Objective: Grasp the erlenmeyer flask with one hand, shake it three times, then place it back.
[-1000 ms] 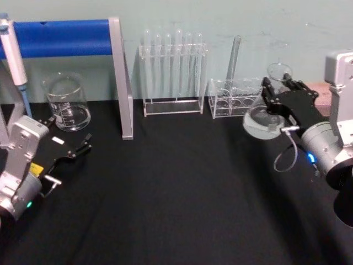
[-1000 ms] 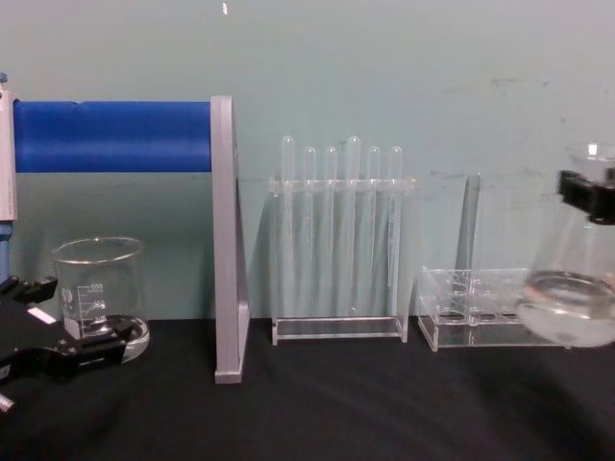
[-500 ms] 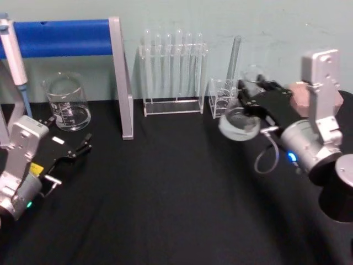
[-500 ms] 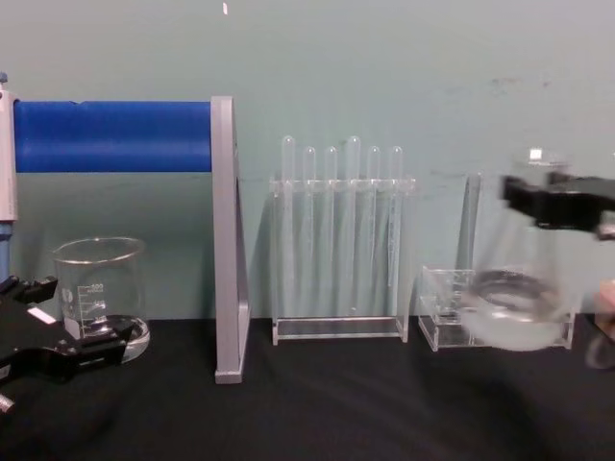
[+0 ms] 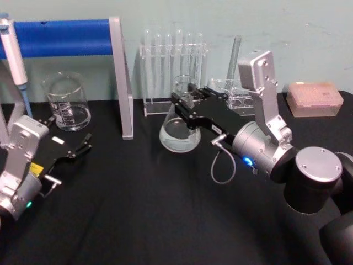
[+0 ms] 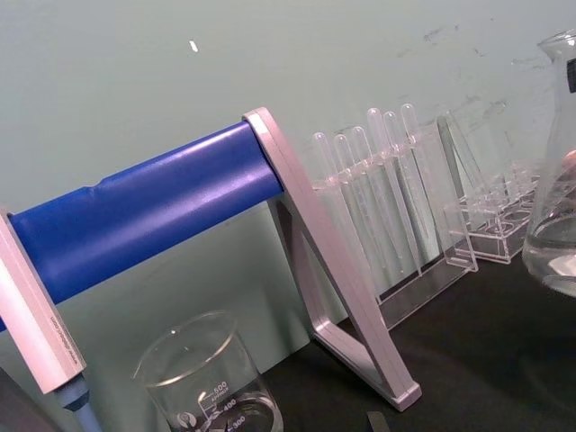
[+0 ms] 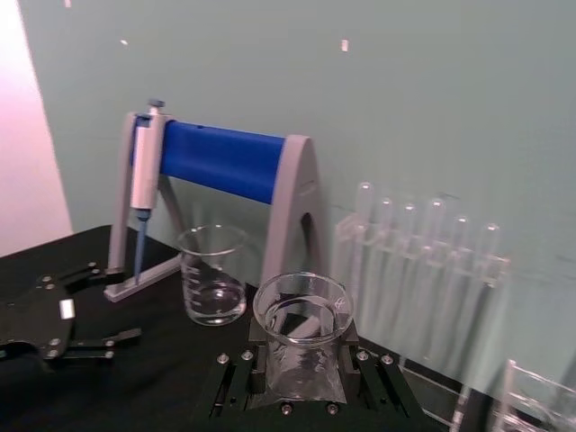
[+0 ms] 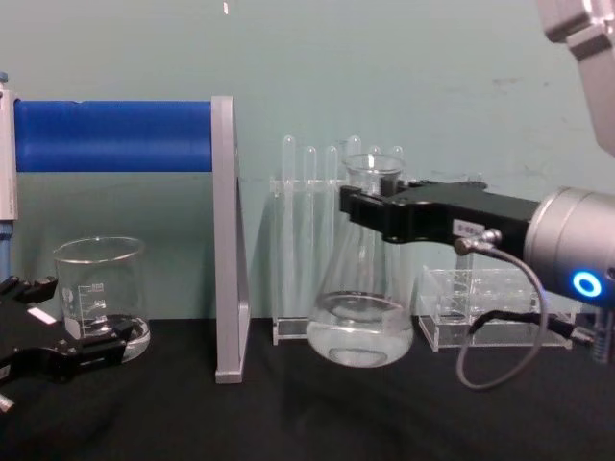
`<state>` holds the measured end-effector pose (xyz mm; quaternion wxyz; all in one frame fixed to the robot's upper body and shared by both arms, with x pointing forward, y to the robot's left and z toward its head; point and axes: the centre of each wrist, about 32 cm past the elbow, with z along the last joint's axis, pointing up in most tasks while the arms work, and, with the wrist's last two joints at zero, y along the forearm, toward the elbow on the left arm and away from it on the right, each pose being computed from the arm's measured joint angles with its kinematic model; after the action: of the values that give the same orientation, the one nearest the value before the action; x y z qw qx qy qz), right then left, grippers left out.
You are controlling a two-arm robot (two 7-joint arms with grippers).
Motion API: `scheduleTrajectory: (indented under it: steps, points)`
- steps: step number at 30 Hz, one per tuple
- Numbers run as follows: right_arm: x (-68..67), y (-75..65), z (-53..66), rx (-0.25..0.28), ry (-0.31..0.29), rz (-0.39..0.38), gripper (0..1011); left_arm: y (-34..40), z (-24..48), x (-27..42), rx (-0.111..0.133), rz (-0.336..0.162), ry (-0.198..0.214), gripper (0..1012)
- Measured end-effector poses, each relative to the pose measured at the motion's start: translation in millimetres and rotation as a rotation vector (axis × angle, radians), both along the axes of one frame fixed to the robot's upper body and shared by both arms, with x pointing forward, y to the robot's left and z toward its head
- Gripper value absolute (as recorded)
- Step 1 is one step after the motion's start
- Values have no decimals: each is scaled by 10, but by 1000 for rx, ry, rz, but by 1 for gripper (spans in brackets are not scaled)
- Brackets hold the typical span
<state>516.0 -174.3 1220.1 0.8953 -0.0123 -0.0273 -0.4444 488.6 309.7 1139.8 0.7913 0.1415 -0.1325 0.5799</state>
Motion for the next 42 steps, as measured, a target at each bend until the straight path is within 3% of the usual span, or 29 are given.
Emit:
scheduleTrajectory:
  steps: [5,9,24,29,36,42]
  points:
    - [10,13,0,-1,1,20,448,0,0,0,0,0,0,1001]
    - [9,-55,6,2,0,-21,448,0,0,0,0,0,0,1001]
    - [-141,-594,30,12,-1,-359,448,0,0,0,0,0,0,1001]
    - [-190,-716,26,11,-1,-431,448,0,0,0,0,0,0,1001]
    - [-182,-735,31,12,0,-434,448,0,0,0,0,0,0,1001]
    - [-115,-643,25,7,4,-348,448,0,0,0,0,0,0,1001]
